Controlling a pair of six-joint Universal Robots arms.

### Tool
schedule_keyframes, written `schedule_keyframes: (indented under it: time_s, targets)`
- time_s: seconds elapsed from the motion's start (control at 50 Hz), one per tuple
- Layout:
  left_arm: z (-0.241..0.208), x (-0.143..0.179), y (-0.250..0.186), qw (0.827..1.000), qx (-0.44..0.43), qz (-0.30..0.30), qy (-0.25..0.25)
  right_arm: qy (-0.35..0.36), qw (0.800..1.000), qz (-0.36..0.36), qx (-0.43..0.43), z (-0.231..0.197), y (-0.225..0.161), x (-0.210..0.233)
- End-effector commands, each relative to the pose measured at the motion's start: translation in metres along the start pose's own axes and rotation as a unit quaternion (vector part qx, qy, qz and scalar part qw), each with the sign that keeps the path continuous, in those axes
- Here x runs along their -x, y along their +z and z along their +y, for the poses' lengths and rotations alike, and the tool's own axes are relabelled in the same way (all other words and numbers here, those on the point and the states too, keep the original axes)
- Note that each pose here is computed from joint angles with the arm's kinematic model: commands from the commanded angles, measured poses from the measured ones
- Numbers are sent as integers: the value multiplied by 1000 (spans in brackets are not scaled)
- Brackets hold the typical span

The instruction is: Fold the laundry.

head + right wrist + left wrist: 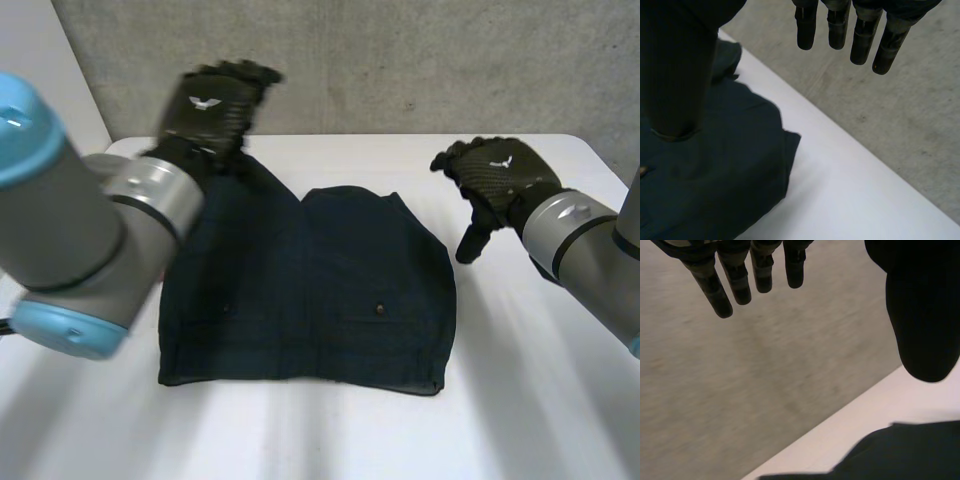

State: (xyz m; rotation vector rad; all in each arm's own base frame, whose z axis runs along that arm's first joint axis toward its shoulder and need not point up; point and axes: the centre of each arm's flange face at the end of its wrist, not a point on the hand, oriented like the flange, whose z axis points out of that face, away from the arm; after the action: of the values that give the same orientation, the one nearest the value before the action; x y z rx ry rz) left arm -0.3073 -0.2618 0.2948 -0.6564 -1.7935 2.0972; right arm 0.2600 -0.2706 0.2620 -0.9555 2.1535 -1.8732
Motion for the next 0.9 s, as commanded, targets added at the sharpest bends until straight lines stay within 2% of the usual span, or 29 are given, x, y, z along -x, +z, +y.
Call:
schedule_keyframes:
  time_s: [0.02,0.12,0.26,0.44,0.54,0.78,0.9]
  targets:
    - [28,74,10,994,47,-77,65,-2,996,-42,77,24,-17,18]
    - [58,96,11,990,90,-82,77,-8,992,-76,98,44,-29,46]
    - [83,93,1,988,126,-66,66,-14,992,-84,92,75,-35,65]
    - [86,86,-5,987,132,-59,63,-31,989,-93,108,106,-36,90]
    - [87,85,-7,987,134,-58,63,-37,991,-71,107,113,-29,88]
    - [89,85,-9,987,139,-59,61,-57,988,-70,122,127,-18,89]
    - [86,86,-11,987,137,-61,61,-66,992,-57,90,118,-12,84]
